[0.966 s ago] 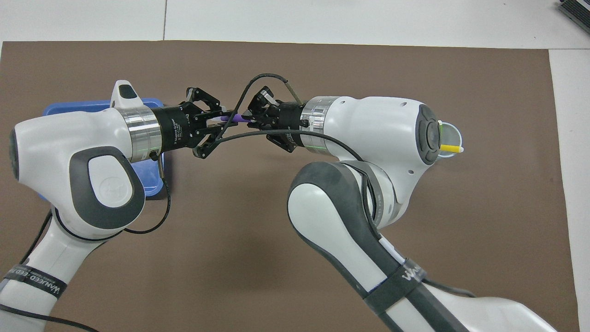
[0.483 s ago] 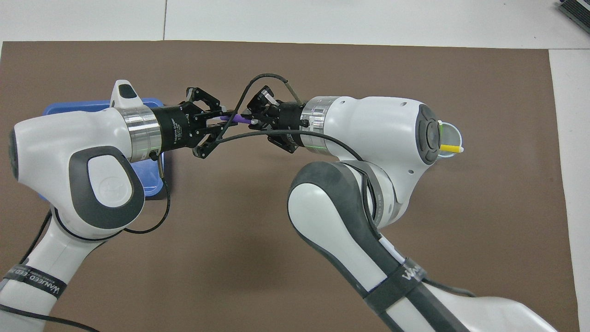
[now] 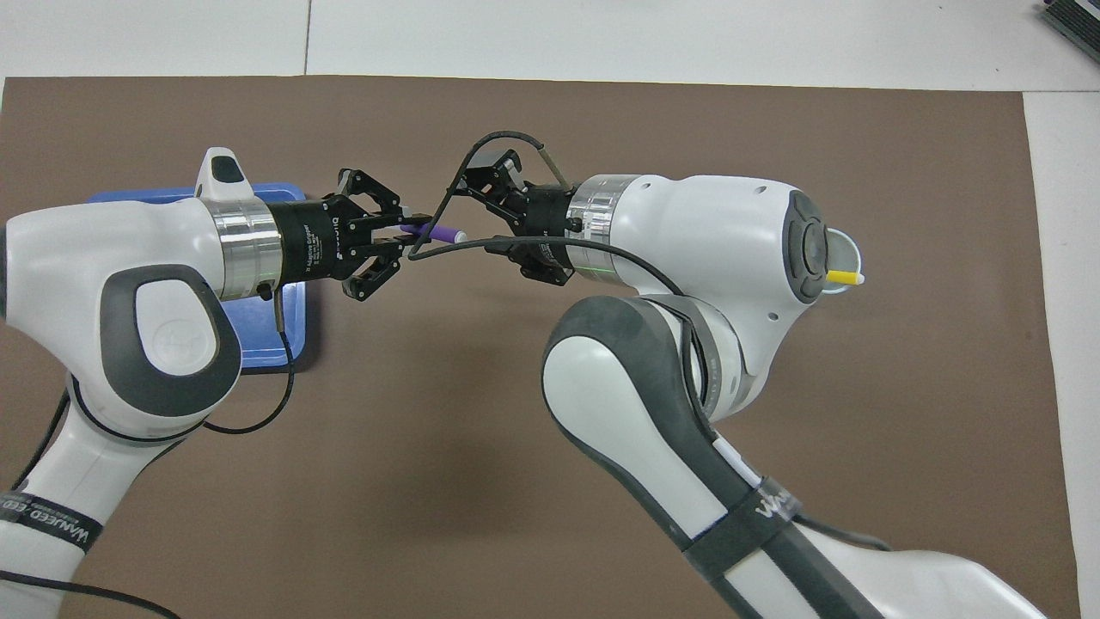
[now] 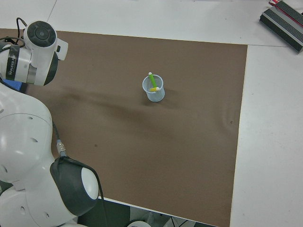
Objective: Right arm passes pens to left for tray arrangement
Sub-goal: 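Lower the purple pen into the tray while the right gripper returns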
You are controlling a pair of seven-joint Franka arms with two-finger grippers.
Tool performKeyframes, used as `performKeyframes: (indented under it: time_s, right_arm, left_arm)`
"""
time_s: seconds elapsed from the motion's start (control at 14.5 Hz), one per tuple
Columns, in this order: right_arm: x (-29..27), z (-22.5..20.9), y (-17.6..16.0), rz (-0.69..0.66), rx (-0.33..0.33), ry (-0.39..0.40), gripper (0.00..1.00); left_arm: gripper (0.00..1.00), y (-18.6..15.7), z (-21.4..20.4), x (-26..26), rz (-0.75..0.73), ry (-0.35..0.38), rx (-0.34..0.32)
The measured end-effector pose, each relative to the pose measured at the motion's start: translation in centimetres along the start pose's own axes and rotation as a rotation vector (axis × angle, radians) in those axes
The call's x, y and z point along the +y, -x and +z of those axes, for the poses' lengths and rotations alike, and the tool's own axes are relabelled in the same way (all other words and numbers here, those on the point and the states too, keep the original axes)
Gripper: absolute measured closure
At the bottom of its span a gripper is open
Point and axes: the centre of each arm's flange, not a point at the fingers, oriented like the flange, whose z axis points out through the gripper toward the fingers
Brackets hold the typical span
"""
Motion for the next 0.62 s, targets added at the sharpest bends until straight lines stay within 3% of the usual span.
performKeyframes:
  time_s: [0.28, 0.62]
  right_arm:
    - [0.5, -2.4, -2.9, -0.074, 0.03, 0.109, 0.0]
    - [2.2, -7.9, -7.8, -0.213, -0.03, 0.224, 0.0]
  left_arm:
    - [0.81, -2.6, -3.5, -0.1, 0.215, -0.161, 0.05]
    - [0.81, -5.1, -5.7, -1.1, 0.33, -0.243, 0.066]
